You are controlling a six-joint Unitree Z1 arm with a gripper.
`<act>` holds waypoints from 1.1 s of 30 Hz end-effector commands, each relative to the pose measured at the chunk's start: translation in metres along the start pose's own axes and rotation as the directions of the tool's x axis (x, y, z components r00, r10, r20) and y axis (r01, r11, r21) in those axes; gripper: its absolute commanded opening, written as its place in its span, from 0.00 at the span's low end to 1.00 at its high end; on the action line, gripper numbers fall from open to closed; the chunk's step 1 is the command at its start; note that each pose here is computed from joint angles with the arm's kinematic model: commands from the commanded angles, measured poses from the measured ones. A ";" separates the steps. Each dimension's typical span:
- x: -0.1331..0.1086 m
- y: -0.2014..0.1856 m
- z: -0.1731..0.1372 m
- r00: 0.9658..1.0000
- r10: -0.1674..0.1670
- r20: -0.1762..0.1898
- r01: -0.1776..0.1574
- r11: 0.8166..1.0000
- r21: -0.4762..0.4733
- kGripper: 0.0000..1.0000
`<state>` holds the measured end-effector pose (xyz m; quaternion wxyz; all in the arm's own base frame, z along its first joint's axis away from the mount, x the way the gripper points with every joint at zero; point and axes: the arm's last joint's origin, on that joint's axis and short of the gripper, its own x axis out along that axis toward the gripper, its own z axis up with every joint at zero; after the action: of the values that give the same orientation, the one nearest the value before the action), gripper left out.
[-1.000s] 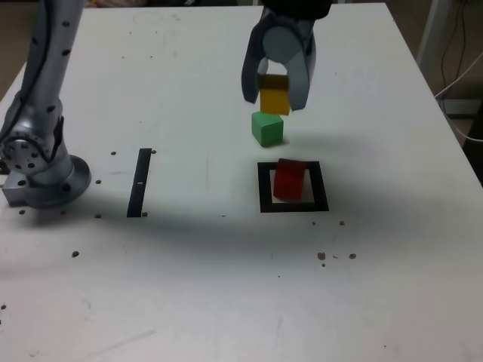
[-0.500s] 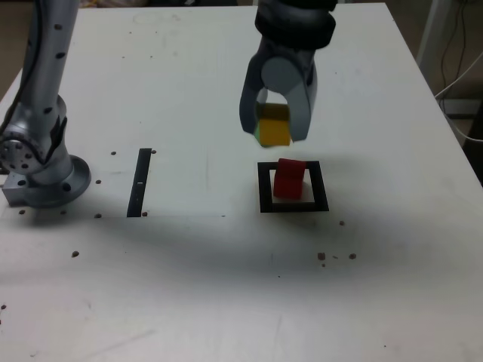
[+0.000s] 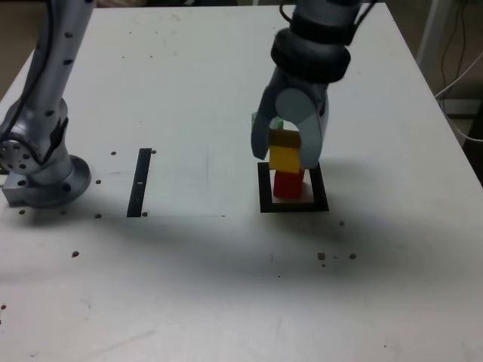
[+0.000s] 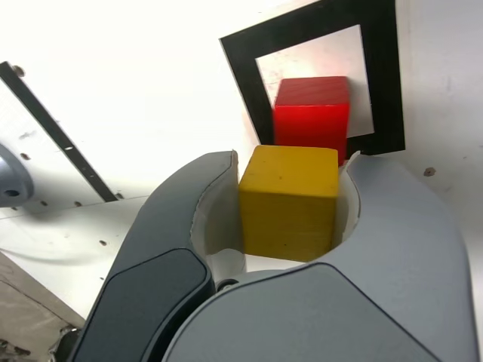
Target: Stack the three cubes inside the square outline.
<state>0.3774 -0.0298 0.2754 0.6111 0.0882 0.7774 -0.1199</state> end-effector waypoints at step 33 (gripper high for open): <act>0.014 0.012 0.014 1.000 0.014 -0.013 -0.014 1.000 -0.004 0.97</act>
<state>0.3897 -0.0230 0.2601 0.6105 0.0935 0.7782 -0.1139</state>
